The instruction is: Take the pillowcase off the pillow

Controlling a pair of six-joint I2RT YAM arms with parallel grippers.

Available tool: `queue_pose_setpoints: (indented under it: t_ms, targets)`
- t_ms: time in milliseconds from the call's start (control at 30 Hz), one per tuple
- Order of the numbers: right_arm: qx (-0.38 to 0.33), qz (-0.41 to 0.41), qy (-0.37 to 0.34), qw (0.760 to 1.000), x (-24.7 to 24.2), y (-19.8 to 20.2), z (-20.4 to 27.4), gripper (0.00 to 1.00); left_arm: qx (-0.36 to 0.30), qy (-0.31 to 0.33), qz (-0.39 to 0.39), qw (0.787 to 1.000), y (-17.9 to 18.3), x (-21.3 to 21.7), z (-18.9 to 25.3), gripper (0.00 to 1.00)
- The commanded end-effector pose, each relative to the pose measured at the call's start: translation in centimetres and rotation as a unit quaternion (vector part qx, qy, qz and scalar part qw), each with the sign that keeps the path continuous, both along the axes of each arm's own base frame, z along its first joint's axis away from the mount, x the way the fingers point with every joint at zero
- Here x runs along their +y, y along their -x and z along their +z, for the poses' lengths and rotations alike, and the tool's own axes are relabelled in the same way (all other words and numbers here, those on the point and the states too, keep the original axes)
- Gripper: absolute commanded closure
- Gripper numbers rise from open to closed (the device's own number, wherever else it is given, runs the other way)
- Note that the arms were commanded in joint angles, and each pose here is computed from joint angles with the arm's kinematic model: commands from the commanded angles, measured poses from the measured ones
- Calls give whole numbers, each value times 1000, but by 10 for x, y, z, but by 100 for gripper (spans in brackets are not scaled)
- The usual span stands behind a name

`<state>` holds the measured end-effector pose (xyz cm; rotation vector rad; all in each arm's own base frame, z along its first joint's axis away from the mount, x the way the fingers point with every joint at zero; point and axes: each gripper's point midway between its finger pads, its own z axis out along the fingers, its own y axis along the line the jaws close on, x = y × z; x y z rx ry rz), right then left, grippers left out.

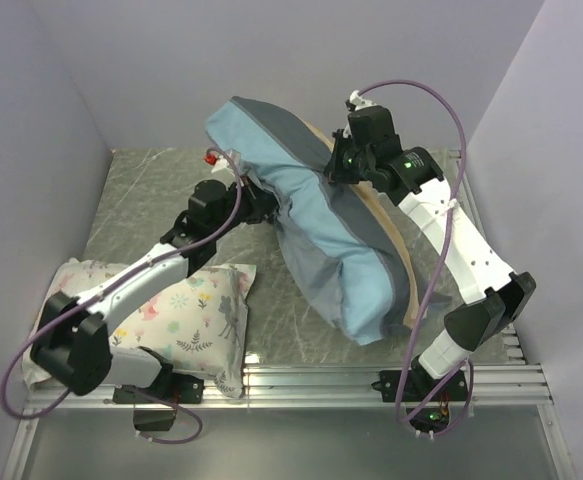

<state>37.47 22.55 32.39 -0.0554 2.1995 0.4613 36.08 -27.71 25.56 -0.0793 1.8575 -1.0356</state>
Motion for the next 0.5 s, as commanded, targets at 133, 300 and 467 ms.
queue_pose_setpoints:
  t_ms: [133, 300, 467]
  targets:
    - [-112, -19, -52, 992, -5, -11, 89, 100, -125, 14, -8, 992, 54, -3, 109, 100]
    - [-115, -67, -77, 988, -41, -46, 102, 94, -132, -5, -33, 991, 75, -44, 134, 100]
    - [-96, -79, -76, 989, -49, -85, 89, 61, -80, -5, -24, 996, 50, -84, 119, 100]
